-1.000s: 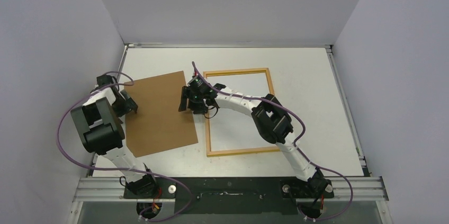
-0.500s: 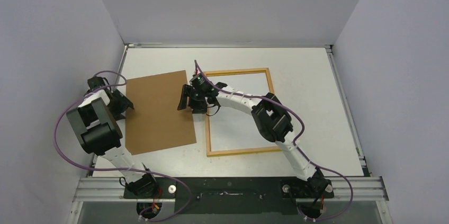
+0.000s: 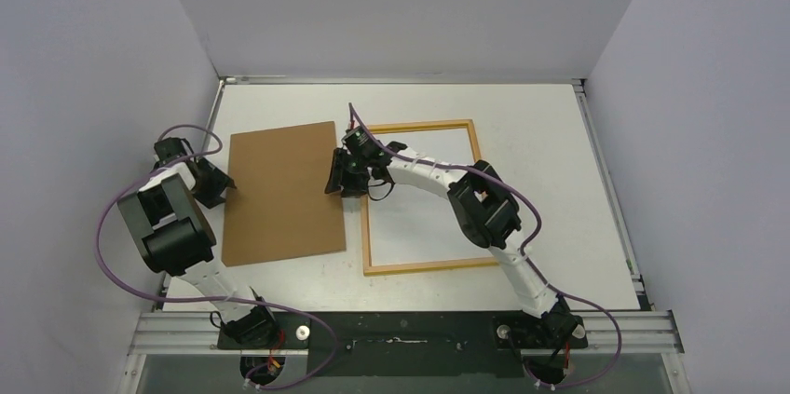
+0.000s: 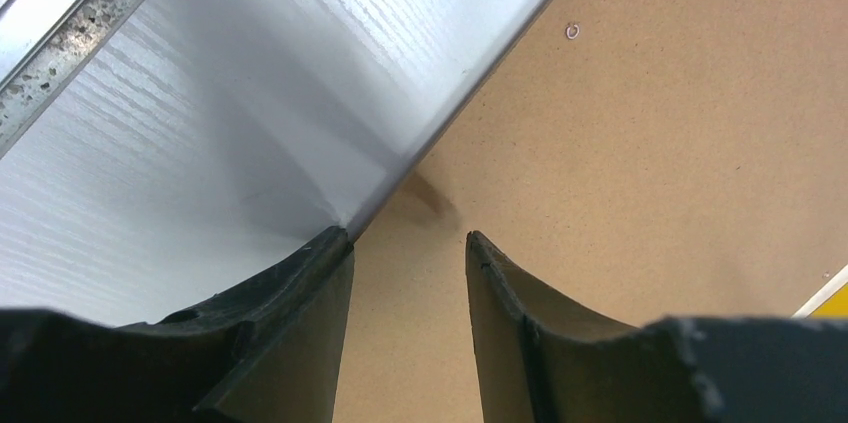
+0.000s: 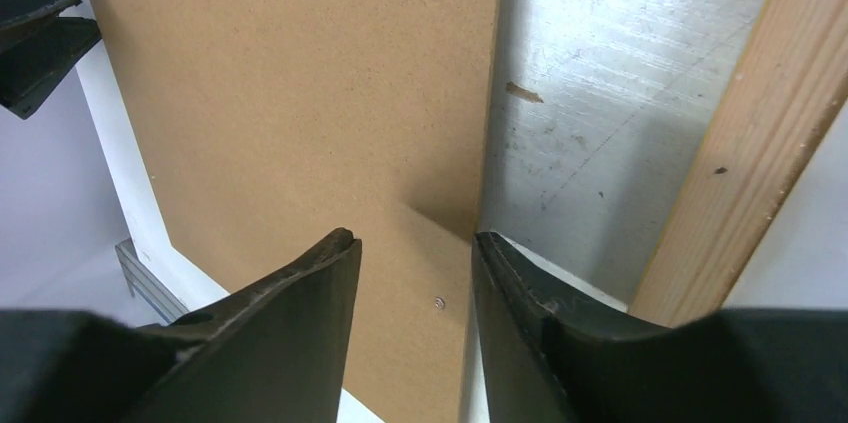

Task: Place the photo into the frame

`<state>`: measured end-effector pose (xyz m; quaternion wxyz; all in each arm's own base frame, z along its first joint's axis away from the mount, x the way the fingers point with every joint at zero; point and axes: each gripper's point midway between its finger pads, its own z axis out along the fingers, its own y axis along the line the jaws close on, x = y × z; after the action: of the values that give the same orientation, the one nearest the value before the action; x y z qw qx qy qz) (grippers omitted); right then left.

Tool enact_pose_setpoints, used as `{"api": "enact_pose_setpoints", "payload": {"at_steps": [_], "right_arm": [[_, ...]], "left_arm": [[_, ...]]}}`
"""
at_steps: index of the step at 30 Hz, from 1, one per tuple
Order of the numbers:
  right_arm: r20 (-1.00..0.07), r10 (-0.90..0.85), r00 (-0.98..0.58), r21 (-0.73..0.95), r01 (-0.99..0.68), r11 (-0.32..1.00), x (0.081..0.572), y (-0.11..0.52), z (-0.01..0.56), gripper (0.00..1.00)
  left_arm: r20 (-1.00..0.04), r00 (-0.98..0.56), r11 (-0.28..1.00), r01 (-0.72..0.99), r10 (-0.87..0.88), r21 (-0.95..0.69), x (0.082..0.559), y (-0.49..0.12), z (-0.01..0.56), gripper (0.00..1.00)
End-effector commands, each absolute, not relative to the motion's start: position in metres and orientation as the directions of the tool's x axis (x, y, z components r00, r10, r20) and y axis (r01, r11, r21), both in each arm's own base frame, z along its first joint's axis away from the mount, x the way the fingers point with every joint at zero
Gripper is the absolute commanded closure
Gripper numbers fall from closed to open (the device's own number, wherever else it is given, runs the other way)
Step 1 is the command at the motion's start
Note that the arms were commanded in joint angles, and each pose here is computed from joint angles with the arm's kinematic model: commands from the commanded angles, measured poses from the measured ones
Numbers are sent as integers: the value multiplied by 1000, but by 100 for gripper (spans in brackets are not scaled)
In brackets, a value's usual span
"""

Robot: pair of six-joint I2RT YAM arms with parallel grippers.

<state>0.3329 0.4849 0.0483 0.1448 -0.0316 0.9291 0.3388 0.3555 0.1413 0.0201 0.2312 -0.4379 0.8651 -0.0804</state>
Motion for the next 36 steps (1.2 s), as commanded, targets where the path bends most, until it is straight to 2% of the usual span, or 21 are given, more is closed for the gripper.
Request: {"api": "enact_pose_setpoints", "payload": {"at_steps": [1,9,14,24,36], "right_arm": [[-409,63,-910,761,-302,574,329,519,155,59],[-397,71,-915,769,-289,570,327,510,157,79],[-405,74,-911,782,-304,544,326,507,168,87],[-409,77,-909,769,-298,566,321,484,170,89],[-418,31,-908,674,-287,680,328,435,125,85]], "left_arm": [[-91,-533,524,-763,-841,-379,320,86,9,57],[-65,-533,512,-762,-844,-395,312,76,13,56],[-38,-537,501,-757,-843,-420,306,67,15,56],[37,-625,532,-693,-780,-486,293,15,18,57],[10,-654,562,-658,-757,-501,282,-27,20,58]]}}
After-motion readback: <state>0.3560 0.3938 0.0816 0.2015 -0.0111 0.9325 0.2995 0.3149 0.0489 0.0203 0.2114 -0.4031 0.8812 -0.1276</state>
